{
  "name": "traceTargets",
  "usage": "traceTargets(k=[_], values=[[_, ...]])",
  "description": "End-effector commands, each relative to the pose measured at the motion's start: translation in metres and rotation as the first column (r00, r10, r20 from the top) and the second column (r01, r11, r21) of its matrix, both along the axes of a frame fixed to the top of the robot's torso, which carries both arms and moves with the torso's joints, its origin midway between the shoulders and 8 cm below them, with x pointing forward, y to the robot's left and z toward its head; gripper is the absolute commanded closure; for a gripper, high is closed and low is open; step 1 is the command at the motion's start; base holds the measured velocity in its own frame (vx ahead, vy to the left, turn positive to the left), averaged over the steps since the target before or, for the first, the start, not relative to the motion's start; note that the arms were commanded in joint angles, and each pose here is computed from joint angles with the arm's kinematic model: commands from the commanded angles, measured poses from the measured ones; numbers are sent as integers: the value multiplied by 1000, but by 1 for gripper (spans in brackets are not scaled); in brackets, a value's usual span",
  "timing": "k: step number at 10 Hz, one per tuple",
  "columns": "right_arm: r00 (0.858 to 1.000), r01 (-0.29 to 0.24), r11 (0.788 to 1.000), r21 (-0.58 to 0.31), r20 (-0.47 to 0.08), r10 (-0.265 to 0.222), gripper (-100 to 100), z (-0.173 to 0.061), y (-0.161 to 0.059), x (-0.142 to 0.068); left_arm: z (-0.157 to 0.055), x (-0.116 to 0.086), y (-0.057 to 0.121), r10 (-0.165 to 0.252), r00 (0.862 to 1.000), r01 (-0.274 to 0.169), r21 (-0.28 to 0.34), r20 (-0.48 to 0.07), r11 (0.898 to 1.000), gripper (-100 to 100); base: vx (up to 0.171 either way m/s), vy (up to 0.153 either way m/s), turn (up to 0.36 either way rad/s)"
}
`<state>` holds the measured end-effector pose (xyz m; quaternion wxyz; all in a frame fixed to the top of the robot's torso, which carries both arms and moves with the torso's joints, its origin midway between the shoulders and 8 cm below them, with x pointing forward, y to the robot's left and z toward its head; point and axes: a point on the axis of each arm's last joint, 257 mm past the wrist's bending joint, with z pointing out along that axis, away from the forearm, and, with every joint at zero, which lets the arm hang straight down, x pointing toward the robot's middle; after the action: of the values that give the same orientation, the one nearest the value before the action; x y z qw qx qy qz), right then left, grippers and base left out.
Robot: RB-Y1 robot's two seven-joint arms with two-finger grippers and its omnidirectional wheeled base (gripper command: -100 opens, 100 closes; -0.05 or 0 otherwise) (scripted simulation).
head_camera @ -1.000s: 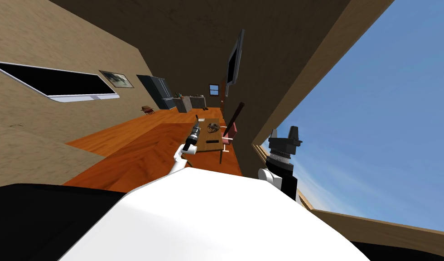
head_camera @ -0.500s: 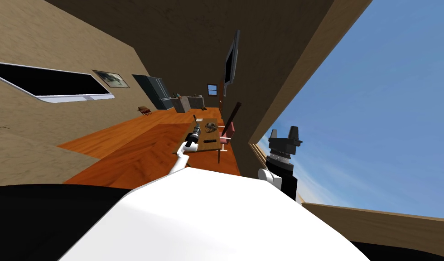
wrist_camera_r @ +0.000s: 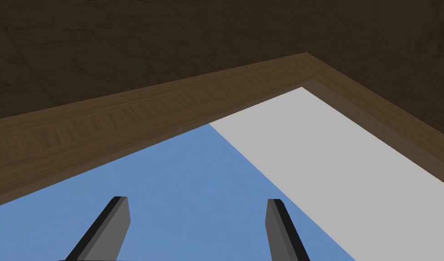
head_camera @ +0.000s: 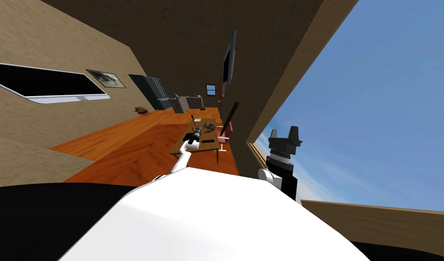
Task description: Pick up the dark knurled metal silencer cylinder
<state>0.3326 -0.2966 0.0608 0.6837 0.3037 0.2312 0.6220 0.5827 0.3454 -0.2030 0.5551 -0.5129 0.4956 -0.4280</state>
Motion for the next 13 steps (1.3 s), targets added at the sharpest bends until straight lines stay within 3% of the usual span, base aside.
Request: traceTargets(k=[1, 4, 7, 8, 9, 13], values=[[1000, 0, 1000, 0, 0, 0, 0, 0, 0, 0, -14, 9, 4, 13, 999, -15, -29, -52, 999, -100, 8, -41, -43], [1000, 0, 1000, 0, 0, 0, 0, 0, 0, 0, -46, 14, 9, 27, 990, -36, -59, -137, 998, -100, 17, -36, -25], [1000, 0, 1000, 0, 0, 0, 0, 0, 0, 0, -73, 24, 10, 40, 971, -68, -111, -236, 991, -100, 18, -23, -29], [1000, 0, 1000, 0, 0, 0, 0, 0, 0, 0, -85, 21, 12, 42, 965, -74, -113, -261, 991, -100, 22, -18, -18], [1000, 0, 1000, 0, 0, 0, 0, 0, 0, 0, -85, 21, 12, 42, 965, -74, -113, -261, 991, -100, 10, -10, 7], [1000, 0, 1000, 0, 0, 0, 0, 0, 0, 0, -117, 24, 11, 49, 928, -115, -160, -370, 980, -100, 24, -11, -21]])
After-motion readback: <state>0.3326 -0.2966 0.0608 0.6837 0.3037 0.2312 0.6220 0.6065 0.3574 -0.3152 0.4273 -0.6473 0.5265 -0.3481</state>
